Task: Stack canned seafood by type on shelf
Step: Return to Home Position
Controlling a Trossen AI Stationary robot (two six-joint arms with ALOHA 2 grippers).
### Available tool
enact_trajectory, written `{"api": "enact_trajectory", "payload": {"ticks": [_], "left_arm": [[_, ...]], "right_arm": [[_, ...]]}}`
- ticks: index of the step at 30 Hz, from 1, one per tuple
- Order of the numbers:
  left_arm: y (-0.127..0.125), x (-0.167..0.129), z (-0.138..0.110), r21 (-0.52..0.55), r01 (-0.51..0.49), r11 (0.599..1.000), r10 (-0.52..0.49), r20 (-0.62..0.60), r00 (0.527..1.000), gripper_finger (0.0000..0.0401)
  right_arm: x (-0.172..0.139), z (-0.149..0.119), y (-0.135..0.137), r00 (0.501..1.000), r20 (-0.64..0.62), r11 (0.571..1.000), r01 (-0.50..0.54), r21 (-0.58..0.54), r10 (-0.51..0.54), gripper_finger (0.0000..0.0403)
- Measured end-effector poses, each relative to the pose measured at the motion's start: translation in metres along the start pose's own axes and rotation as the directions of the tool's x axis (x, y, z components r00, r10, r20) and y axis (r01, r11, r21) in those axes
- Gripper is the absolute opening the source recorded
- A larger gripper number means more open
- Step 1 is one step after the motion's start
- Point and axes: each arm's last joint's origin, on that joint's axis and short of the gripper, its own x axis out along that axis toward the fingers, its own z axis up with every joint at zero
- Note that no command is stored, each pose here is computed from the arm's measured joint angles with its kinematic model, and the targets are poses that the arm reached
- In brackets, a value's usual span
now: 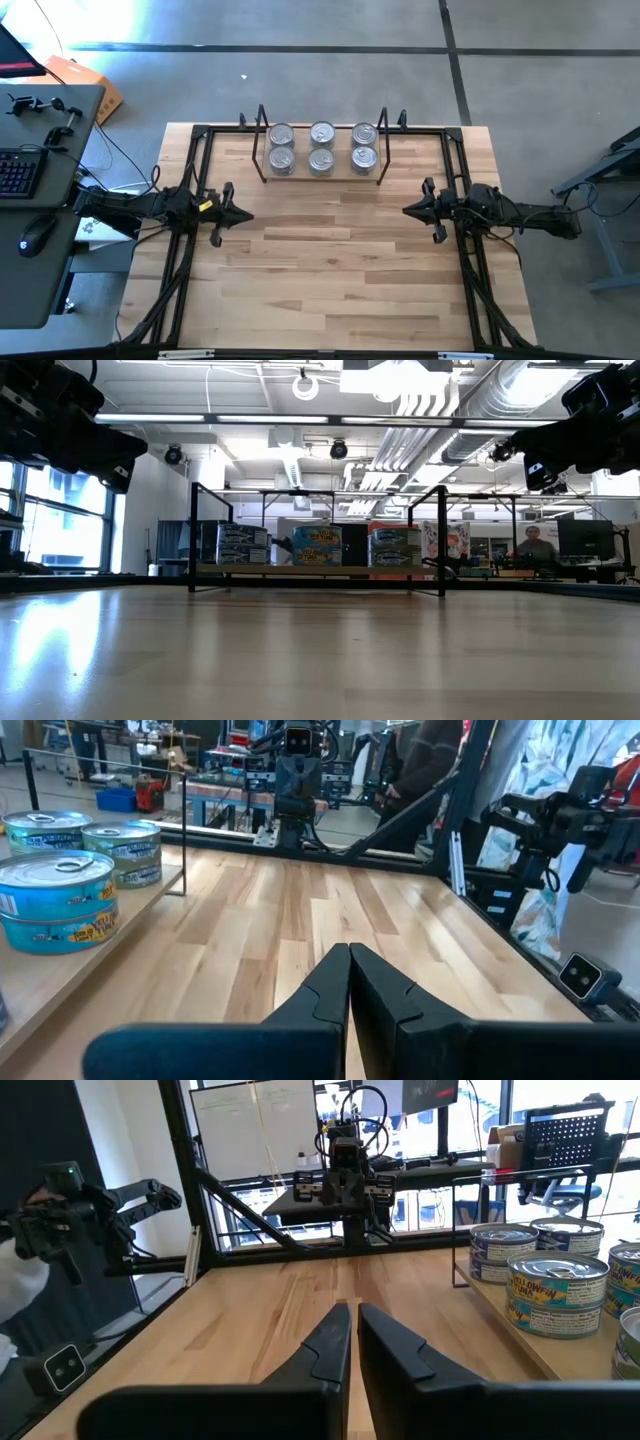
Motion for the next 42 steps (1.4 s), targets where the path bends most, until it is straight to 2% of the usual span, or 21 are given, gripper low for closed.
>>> {"api": "enact_trajectory", "payload": {"ticks": [10,14,20,26,32,38,42], "left_arm": [[0.0,0.0,0.0,0.0,0.001,1.0,-0.001,0.005,1.0,0.0003],[0.003,0.0,0.003,0.002,-0.027,1.0,0.027,0.033,0.999,0.0003],[0.014,-0.002,0.004,0.115,-0.061,0.991,0.057,0.036,0.998,0.0003],[0.013,-0.001,0.004,-0.051,-0.03,0.998,0.032,0.031,0.999,0.0003],[0.007,-0.001,0.003,0.084,0.019,0.996,-0.021,0.022,1.0,0.0003],[0.005,-0.001,0.002,0.074,0.037,0.997,-0.039,0.019,0.999,0.0003],[0.006,-0.001,0.002,0.047,0.011,0.999,-0.011,0.016,1.0,0.0003]], "right_arm": [[0.0,0.0,0.0,1.0,0.0,1.0,0.0,0.0,0.0,0.0016],[0.0,0.0,0.0,1.0,0.0,1.0,0.0,0.0,0.0,0.0016],[0.0,0.0,0.0,1.0,-0.001,1.0,0.0,0.0,0.0,0.0016],[0.0,0.0,0.0,1.0,-0.001,1.0,0.0,0.0,0.0,0.0016],[0.0,0.0,0.0,1.0,-0.001,1.0,0.0,0.0,0.0,0.0016],[0.0,0.0,0.0,1.0,-0.001,1.0,0.0,0.0,0.0,0.0016],[0.0,0.0,0.0,1.0,-0.001,1.0,0.0,0.0,0.0,0.0016]]}}
